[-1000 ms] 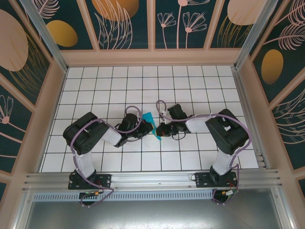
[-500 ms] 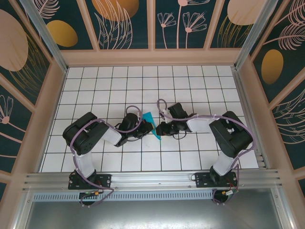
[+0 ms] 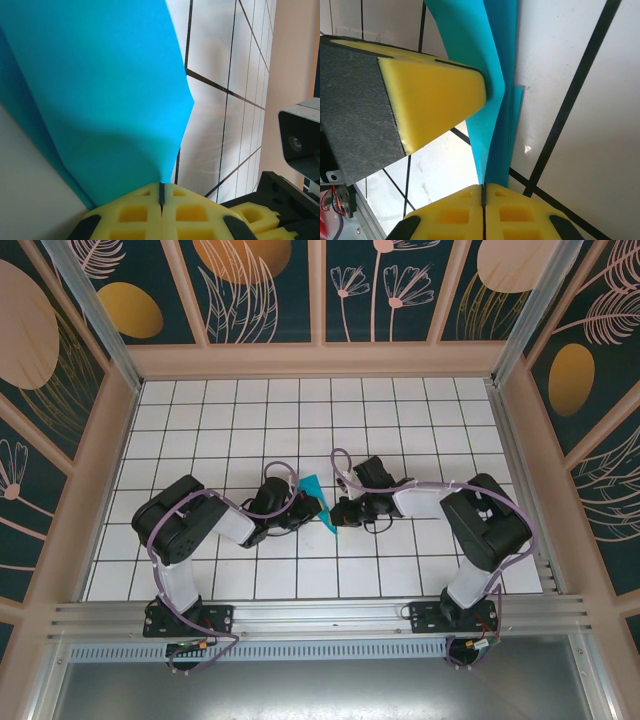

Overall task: Fold a paper plane with a square sheet of paper (pick it up from the middle)
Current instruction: Fold the wing for the fifth time at the center of the table.

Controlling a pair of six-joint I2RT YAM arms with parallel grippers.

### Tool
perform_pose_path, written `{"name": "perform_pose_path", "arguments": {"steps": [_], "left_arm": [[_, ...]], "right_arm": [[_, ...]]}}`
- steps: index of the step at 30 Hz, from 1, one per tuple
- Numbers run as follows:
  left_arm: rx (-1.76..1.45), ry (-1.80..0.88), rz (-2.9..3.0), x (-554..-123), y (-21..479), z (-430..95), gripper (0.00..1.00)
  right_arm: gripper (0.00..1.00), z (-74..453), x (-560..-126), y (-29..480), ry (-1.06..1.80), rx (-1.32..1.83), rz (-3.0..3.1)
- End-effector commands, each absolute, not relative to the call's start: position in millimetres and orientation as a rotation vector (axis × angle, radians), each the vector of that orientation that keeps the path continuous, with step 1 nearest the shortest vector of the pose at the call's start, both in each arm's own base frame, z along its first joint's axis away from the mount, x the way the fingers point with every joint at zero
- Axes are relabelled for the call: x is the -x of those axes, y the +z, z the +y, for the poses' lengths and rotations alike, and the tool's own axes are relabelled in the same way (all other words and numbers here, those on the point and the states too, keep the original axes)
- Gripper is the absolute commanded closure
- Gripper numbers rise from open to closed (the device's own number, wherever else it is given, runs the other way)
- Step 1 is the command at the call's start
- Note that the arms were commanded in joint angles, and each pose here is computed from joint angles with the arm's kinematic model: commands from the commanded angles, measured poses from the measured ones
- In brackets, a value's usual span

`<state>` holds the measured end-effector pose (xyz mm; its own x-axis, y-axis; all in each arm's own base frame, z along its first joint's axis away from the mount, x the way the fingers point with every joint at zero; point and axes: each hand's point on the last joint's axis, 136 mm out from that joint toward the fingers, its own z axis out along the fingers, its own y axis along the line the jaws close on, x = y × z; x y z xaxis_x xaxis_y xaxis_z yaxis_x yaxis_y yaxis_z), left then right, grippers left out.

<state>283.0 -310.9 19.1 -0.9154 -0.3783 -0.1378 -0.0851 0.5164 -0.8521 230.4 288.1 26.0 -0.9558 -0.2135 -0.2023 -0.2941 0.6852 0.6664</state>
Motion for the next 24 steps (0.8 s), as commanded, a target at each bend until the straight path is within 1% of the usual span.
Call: {"name": "perform_pose_path", "arguments": {"steps": [1, 7, 12, 16, 24], "left_arm": [[0.462, -1.211, 2.571, -268, -18, -292, 0.98], [0.469, -1.207, 2.571, -267, -18, -290, 0.98], [0.472, -1.206, 2.568, -267, -18, -290, 0.98], [0.474, -1.197, 2.573, -266, -19, -288, 0.99], [0.481, -1.19, 2.572, -265, -20, -286, 0.99]], "right_arm": [[0.93, 283, -216, 6, 1.123, 0.429, 2.86], [0.93, 282, -216, -6, 1.096, 0.417, 2.888], [0.89, 283, -220, 11, 1.111, 0.432, 2.843], [0.85, 284, -214, 22, 1.159, 0.453, 2.827], [0.85, 274, -202, 17, 1.138, 0.446, 2.862]]}}
